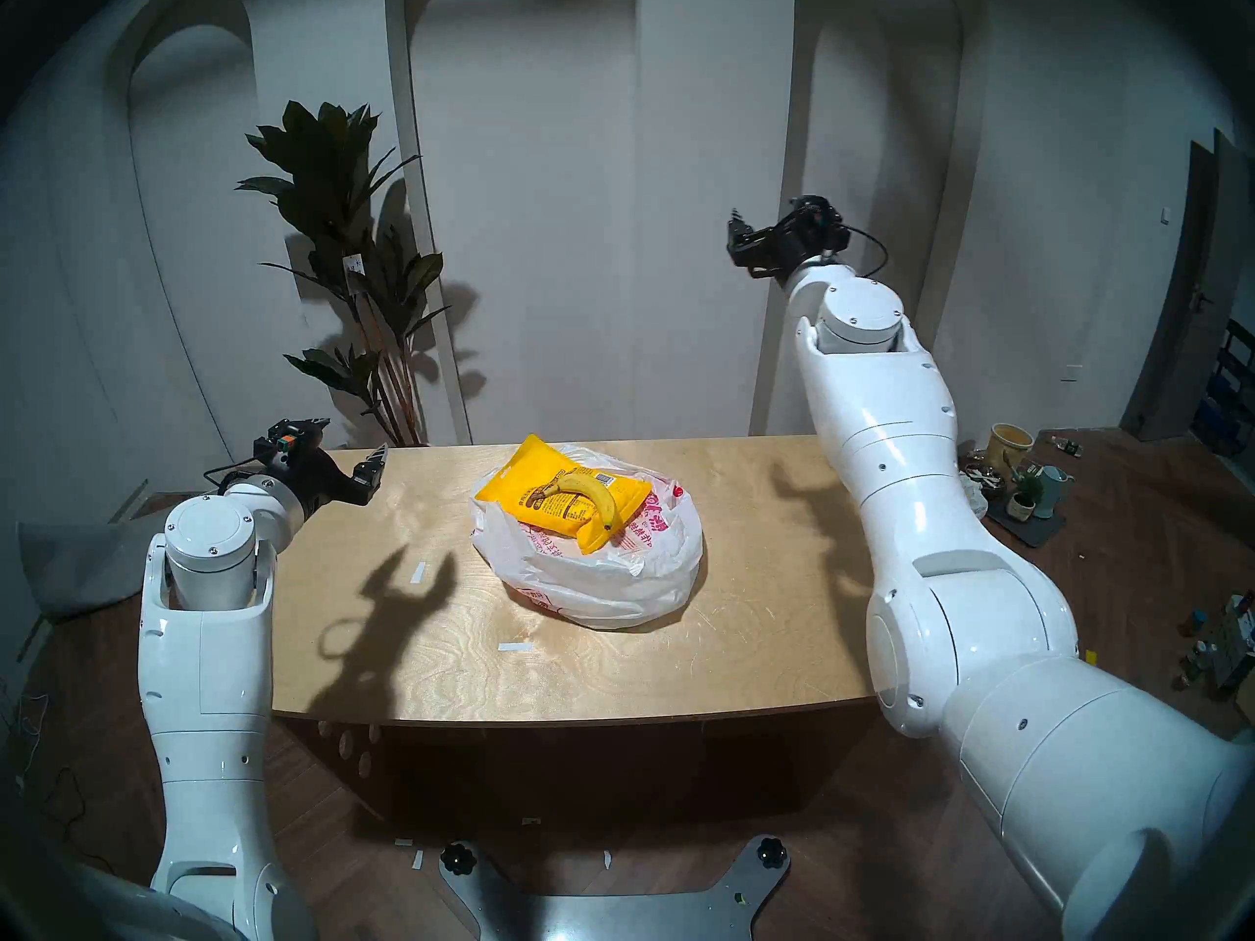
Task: Bag the groceries: heavy items first, fragile items on top
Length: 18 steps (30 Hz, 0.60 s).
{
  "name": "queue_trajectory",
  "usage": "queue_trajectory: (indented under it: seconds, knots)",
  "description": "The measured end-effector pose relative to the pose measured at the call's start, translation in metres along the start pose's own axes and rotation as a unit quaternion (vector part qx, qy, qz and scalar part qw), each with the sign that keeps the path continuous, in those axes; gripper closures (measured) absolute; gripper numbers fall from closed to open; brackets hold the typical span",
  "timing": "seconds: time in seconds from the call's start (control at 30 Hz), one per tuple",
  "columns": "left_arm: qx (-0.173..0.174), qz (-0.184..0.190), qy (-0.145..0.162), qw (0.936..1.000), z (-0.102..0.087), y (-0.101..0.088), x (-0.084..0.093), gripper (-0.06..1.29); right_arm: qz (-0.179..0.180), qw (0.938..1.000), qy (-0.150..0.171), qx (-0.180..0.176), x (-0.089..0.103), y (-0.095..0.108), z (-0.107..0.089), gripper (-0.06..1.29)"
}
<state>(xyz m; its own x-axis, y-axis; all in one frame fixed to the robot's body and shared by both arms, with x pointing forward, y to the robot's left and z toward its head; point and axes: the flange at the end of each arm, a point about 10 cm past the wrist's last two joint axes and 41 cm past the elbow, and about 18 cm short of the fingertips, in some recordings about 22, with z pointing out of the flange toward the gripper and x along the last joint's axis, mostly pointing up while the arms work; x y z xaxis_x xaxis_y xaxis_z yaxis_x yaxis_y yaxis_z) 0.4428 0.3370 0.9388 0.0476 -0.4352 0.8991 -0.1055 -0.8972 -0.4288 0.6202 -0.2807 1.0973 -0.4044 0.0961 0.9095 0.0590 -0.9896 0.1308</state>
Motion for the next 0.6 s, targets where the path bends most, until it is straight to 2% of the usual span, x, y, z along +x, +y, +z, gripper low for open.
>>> queue_trajectory:
  seconds: [0.17,0.3,0.6]
  knots:
    - [0.005,-0.002,0.004,1.0,0.0,-0.003,0.002,0.03,0.01,0.9996,-0.01,-0.024,-0.016,0.018,-0.015,-0.01]
    - [0.008,-0.005,0.007,0.9999,0.0,-0.005,0.003,0.03,0.02,0.9985,-0.031,-0.04,-0.04,0.027,-0.034,-0.01]
    - [0.007,-0.01,0.01,0.9999,0.0,-0.004,0.003,0.03,0.039,0.9948,-0.078,-0.053,-0.092,0.028,-0.073,-0.01]
